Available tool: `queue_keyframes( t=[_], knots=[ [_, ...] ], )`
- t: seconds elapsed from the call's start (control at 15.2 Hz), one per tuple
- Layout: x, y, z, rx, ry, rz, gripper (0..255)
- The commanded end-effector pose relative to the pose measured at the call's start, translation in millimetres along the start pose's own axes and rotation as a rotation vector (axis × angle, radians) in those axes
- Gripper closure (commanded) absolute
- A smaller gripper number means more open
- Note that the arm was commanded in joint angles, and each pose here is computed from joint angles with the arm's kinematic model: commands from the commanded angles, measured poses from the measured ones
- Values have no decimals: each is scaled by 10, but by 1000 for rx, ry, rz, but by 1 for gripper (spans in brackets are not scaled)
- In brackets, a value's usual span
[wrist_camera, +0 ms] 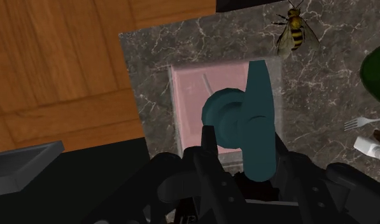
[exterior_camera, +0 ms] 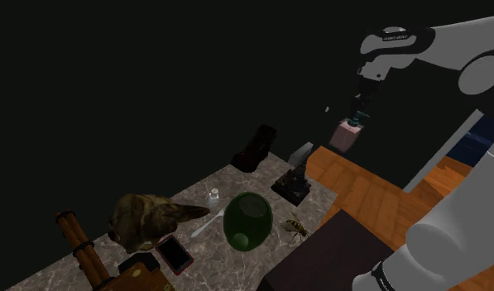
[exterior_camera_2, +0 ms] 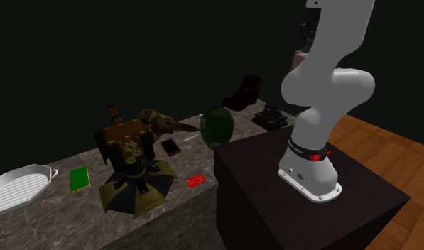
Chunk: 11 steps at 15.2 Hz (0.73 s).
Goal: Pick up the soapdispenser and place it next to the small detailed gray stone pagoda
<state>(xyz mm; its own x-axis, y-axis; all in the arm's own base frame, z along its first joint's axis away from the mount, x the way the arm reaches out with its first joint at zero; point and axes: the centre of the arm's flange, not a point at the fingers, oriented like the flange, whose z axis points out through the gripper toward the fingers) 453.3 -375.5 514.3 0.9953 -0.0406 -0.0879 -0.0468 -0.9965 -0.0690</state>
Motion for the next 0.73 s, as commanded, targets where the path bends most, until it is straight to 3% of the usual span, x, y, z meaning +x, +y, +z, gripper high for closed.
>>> queue_keyframes(
  t=[0.0,0.53,0.66],
  knots=[
    [54,249,-21,-1,0,-2,255],
    [149,1318,-105,-1,0,-2,255],
    [158,1325,0,-1,0,-2,255]
  ],
)
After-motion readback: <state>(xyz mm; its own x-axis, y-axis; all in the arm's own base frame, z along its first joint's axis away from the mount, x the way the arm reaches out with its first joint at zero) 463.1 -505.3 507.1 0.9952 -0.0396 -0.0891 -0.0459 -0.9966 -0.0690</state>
